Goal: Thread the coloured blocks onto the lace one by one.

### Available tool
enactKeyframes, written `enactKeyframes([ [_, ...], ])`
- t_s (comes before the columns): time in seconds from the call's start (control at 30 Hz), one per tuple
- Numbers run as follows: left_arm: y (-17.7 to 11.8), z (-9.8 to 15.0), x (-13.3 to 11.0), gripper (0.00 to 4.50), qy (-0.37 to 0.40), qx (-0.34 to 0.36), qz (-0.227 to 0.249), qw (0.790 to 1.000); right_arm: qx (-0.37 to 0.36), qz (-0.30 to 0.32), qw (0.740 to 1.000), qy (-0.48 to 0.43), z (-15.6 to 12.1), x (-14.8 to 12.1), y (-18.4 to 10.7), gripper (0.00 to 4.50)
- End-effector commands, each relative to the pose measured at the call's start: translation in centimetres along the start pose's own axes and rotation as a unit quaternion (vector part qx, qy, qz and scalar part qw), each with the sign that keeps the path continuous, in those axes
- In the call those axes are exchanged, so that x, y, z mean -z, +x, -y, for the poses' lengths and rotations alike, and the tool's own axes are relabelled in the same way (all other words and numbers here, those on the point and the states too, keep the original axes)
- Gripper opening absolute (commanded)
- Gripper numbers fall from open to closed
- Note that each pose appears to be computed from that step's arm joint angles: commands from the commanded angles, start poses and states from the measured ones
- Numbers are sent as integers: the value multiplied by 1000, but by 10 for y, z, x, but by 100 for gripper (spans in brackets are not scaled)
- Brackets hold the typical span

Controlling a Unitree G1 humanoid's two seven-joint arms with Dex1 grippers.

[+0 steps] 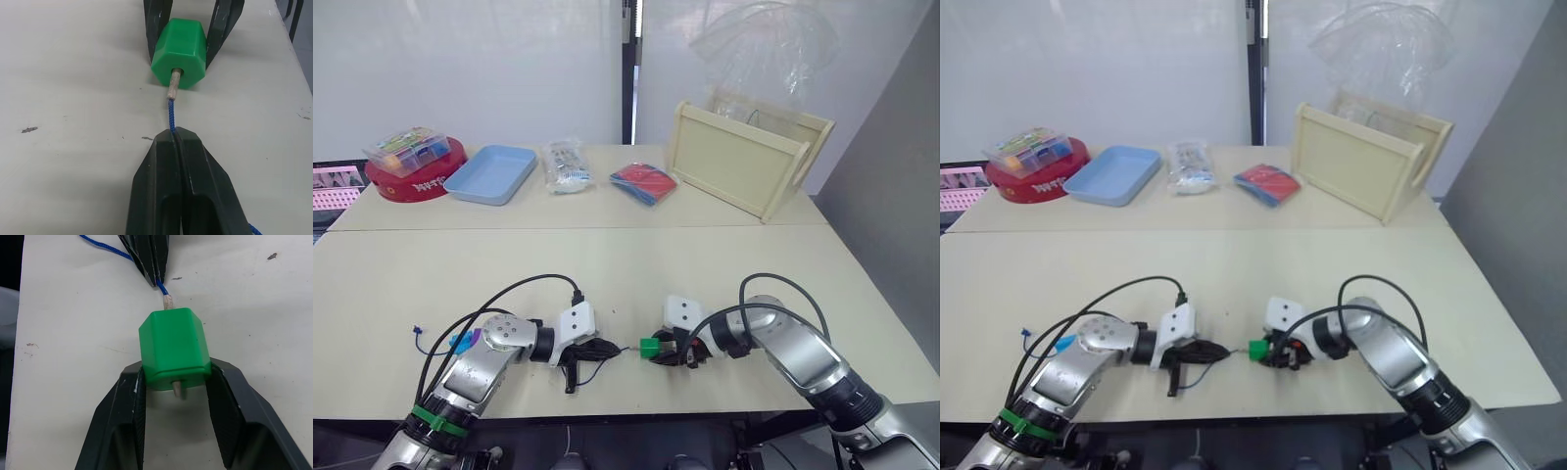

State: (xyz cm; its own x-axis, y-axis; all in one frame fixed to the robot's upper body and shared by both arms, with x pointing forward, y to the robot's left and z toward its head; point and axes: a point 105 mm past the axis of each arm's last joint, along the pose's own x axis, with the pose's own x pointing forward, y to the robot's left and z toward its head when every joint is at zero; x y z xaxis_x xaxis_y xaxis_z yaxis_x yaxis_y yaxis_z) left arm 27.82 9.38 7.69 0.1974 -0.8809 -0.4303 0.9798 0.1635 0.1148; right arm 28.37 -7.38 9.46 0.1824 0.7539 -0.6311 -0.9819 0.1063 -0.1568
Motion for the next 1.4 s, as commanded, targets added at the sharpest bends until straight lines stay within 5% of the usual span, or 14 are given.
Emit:
enactKeyframes([
  [0.03,16,5,4,2,-3,18,-1,1000,-5,-3,1000,4,-4,2,3,127],
  [0.53,20,-10,-34,2,5,5,35,999,-4,-7,1000,9,-5,4,4,127],
  [0.8,-2,-7,-48,251,5,28,27,999,10,4,1000,21,-3,0,2,127],
  [0.87,-3,-7,-48,287,11,32,18,999,17,8,999,28,-1,-1,-2,207],
  [0.9,-3,-8,-48,350,15,31,14,999,22,11,999,31,0,-3,-4,248],
  [0.97,0,-9,-51,403,19,34,16,999,32,14,999,33,2,-4,-8,308],
  [1.1,17,-5,-56,405,29,54,16,998,49,14,998,36,2,-2,-23,444],
  [1.4,43,-6,-46,405,51,68,-11,996,77,2,996,40,0,9,-33,444],
])
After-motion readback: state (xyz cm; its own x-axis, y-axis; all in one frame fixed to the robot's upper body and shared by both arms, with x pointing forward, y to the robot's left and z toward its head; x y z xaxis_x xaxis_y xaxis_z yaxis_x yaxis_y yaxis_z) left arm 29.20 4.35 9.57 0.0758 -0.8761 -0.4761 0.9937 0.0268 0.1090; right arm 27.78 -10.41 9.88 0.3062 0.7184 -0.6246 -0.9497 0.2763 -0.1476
